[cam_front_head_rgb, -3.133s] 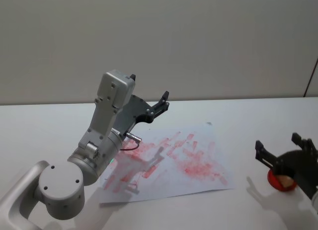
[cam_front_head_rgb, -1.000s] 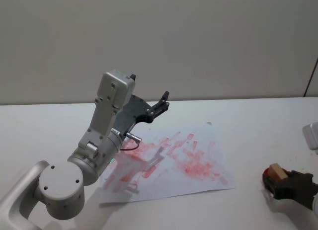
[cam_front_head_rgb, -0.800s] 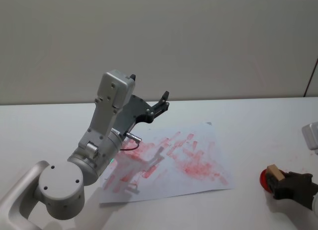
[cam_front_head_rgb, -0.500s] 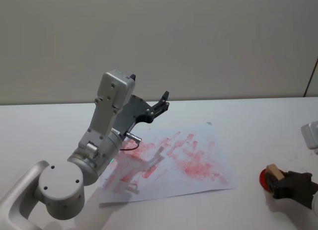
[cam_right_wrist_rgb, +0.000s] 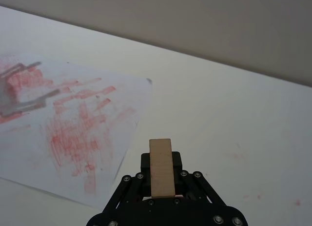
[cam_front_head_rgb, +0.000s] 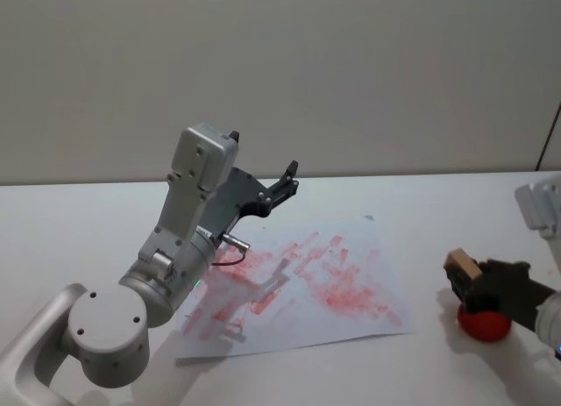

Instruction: Use the one hand to pick up the stamp and affix it onto the A4 paper.

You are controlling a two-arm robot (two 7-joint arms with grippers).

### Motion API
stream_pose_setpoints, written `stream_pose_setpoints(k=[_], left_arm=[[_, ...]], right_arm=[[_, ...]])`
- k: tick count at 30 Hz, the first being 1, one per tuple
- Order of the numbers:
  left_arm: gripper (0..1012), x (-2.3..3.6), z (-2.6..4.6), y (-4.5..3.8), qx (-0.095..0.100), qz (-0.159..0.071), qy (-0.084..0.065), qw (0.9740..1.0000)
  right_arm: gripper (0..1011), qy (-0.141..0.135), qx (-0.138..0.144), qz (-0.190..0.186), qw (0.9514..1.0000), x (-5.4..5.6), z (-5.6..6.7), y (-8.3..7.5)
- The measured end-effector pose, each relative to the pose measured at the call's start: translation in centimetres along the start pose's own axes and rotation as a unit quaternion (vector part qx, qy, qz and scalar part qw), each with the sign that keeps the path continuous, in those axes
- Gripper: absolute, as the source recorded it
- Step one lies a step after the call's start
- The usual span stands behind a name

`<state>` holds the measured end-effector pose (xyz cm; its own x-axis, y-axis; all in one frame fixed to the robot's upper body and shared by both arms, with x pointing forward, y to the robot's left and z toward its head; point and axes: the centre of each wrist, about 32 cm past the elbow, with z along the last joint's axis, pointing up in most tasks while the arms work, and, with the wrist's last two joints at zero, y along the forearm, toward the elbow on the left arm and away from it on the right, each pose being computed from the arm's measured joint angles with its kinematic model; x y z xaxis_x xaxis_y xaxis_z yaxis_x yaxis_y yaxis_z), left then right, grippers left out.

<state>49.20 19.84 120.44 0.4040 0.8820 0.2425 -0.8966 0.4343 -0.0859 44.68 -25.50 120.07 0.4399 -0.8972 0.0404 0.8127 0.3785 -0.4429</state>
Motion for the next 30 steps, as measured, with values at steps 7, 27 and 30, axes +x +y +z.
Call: stream_pose_setpoints(k=[7, 27, 30], left_arm=[[1001, 0.00, 0.00, 0.00, 0.000, 0.000, 0.000, 1.0000], [1001, 0.00, 0.00, 0.00, 0.000, 0.000, 0.000, 1.0000], [1001, 0.00, 0.00, 0.00, 0.000, 0.000, 0.000, 1.0000]], right_arm=[[218, -0.024, 0.038, 0.039, 0.9982, 0.2, 1.8, 1.5], [218, -0.040, 0.062, 0.183, 0.9803, 0.3, 4.9, 7.5], [219, -0.037, 0.051, 0.202, 0.9773, 0.2, 5.1, 8.3]])
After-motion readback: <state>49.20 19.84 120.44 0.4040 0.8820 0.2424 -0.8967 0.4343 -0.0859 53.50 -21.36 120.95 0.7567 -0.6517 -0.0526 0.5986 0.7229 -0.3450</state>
